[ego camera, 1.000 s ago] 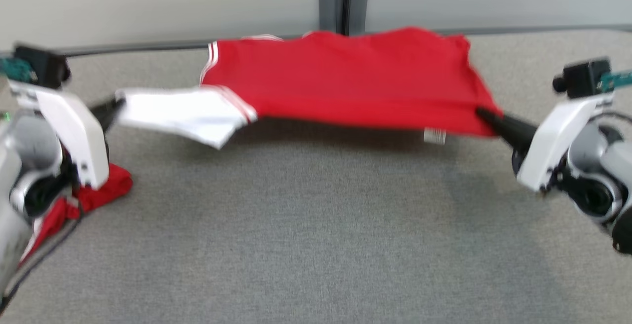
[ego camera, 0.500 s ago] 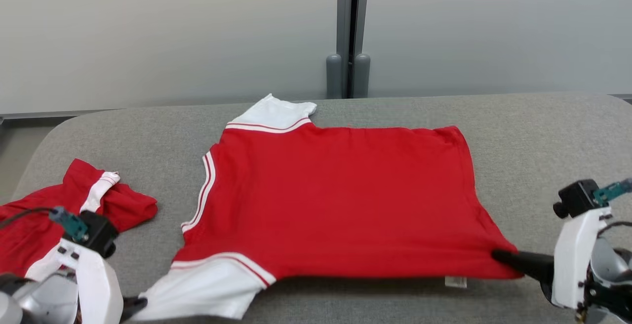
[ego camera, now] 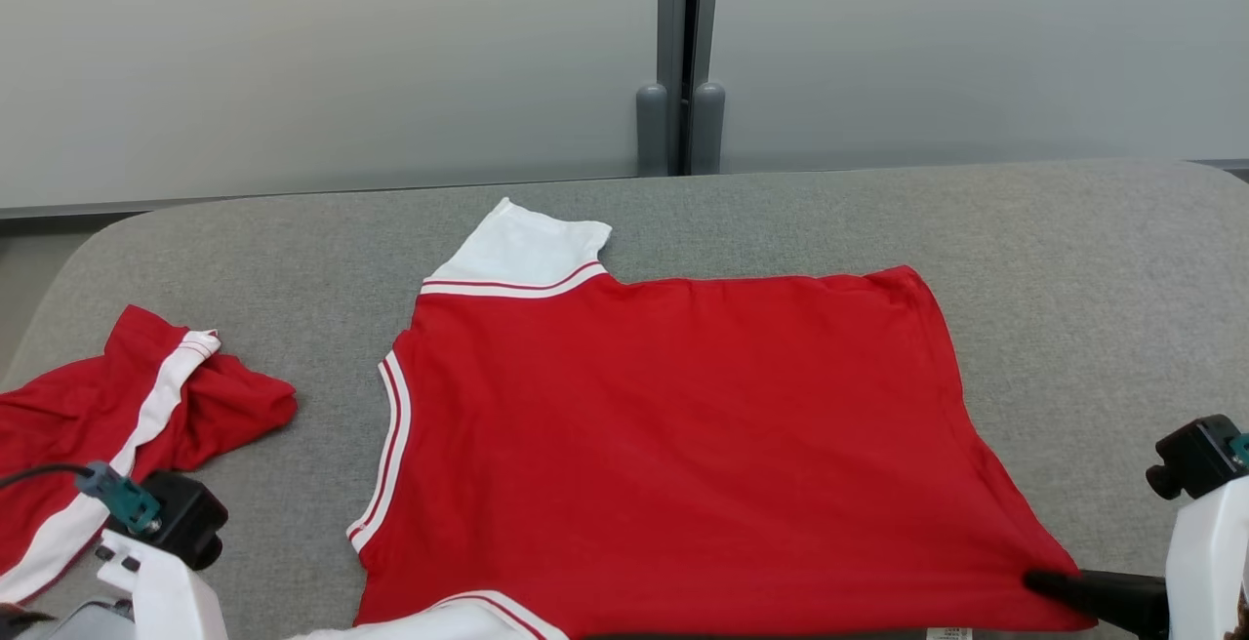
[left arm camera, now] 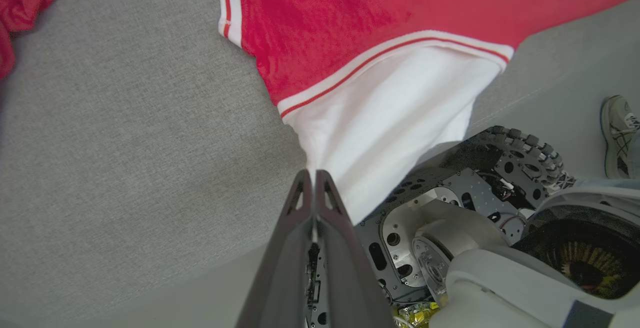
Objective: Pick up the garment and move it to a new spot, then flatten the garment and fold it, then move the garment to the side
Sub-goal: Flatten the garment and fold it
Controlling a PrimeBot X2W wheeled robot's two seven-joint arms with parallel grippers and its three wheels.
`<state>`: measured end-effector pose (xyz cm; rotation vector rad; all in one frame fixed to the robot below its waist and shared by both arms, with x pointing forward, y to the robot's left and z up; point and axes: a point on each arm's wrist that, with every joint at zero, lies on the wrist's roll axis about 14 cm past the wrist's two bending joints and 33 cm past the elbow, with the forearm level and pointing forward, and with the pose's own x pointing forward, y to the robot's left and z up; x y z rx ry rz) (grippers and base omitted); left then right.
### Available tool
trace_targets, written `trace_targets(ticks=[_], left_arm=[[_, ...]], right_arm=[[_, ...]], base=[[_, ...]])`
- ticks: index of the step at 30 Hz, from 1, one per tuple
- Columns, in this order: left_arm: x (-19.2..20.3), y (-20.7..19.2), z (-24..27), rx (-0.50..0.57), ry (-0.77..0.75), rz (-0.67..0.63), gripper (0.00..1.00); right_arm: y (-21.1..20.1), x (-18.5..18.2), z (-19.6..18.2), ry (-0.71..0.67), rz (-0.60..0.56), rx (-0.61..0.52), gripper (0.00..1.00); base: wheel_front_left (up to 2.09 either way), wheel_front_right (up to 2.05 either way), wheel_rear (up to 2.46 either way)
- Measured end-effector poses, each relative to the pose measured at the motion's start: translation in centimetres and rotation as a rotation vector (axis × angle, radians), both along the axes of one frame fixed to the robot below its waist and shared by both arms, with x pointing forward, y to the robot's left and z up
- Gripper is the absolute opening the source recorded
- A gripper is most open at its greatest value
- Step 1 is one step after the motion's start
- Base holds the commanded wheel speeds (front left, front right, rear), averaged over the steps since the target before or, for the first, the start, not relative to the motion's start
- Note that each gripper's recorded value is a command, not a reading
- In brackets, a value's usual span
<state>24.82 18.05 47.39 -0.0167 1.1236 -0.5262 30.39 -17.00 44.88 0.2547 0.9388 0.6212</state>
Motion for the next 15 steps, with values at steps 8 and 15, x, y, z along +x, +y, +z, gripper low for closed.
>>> trace_targets(ticks=[8,15], left_arm=[[5.1,-0.9,1.0,-0.023,-0.064,-0.025,0.0],[9.6,-1.9,0.4,-0.036,-0.094,-0.031,0.0]], right_arm=[[-0.4,2.5,0.1,0.018,-0.028,-0.003,0.0],[0.0,4.7,-0.6,0.036,-0.046,0.003,0.0]], base=[[0.0,0.0,0.0],[0.0,0.0,0.0]])
